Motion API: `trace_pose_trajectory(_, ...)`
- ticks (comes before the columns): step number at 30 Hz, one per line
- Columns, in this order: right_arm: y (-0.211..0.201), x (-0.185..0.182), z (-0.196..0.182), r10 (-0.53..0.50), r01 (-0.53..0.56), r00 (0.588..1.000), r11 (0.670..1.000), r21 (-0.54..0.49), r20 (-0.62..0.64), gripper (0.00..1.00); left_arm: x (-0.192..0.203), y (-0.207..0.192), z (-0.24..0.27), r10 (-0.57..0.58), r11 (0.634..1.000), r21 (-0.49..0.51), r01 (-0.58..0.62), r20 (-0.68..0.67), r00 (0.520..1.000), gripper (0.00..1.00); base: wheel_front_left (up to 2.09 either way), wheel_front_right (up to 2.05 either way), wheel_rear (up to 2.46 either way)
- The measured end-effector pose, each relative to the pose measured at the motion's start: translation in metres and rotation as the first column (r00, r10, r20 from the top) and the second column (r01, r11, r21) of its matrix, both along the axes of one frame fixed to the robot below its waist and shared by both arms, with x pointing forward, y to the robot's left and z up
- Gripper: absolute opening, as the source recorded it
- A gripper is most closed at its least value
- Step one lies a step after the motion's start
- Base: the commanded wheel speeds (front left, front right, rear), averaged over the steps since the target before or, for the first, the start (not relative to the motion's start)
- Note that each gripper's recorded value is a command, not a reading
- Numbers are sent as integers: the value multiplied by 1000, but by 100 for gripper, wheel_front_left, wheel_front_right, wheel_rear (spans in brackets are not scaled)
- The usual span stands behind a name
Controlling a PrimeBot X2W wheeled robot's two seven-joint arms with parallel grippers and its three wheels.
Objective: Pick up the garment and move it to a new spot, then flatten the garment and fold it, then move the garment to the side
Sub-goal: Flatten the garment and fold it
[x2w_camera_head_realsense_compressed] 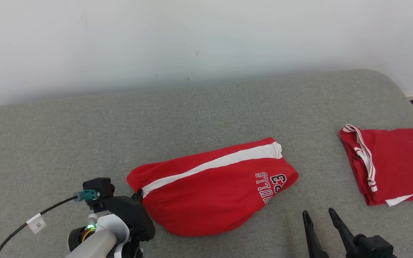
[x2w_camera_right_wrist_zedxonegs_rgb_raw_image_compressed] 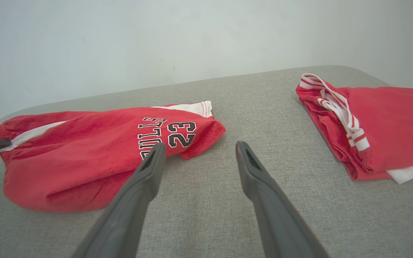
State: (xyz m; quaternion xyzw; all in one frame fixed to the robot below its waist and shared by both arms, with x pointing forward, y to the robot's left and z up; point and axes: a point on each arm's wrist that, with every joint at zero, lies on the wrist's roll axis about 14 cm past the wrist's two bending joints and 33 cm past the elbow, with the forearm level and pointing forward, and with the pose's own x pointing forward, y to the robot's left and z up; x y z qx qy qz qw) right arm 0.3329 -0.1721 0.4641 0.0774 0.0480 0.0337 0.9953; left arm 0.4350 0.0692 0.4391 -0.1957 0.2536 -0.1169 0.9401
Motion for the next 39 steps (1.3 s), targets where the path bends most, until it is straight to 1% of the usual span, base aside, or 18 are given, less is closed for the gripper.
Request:
trace_pose_trajectory(2,-2,-1,0,-5,5,1000,1000,-1,1,100,1,4,-4,7,1000,21,-7,-5,1000,1,0,0,0)
trace_pose_trajectory(3,-3,-1,1,-9,9,1000,1000,-2,1,100,2,5,-4,10,1000,27,-10,-4,1000,98,0,0,0)
trace_pose_trajectory(4,-4,-1,1,-10,10,1000,1000,-2,3,100,3,5,-4,14,999,31,-14,-1,1000,100,0,0,0)
trace_pose_trajectory(6,-6,-1,3,-15,15,1000,1000,-3,9,100,5,7,0,16,999,42,-17,25,1000,100,0,0,0)
trace_pose_trajectory(9,-8,-1,6,-21,22,1000,1000,-5,20,100,7,7,11,24,1000,8,-25,78,997,100,0,0,0)
trace_pose_trajectory(12,-10,0,11,-24,24,999,1000,-10,34,100,6,17,19,63,998,-21,-60,137,989,100,0,0,0)
trace_pose_trajectory(16,-13,4,17,-32,33,998,999,-15,55,100,-1,35,25,112,994,-32,-108,193,975,100,0,0,0)
trace_pose_trajectory(19,-14,7,20,-33,34,997,999,-19,65,100,1,49,59,164,987,-60,-152,324,932,100,0,0,0)
trace_pose_trajectory(21,-13,9,21,-29,30,997,999,-22,69,100,-11,56,68,189,982,-62,-179,382,905,100,0,0,0)
trace_pose_trajectory(25,-10,11,22,-20,22,997,1000,-22,76,100,-44,69,65,209,975,-24,-222,447,870,100,0,0,0)
trace_pose_trajectory(27,-9,12,22,-15,17,997,1000,-22,77,100,-58,74,63,204,971,11,-237,471,858,100,0,0,0)
trace_pose_trajectory(34,-3,12,21,2,-1,997,1000,-23,74,100,-88,97,52,220,953,77,-294,492,842,100,0,0,0)
trace_pose_trajectory(39,-1,10,17,11,-9,998,1000,-22,65,100,-101,113,50,252,939,81,-334,499,829,100,0,0,0)
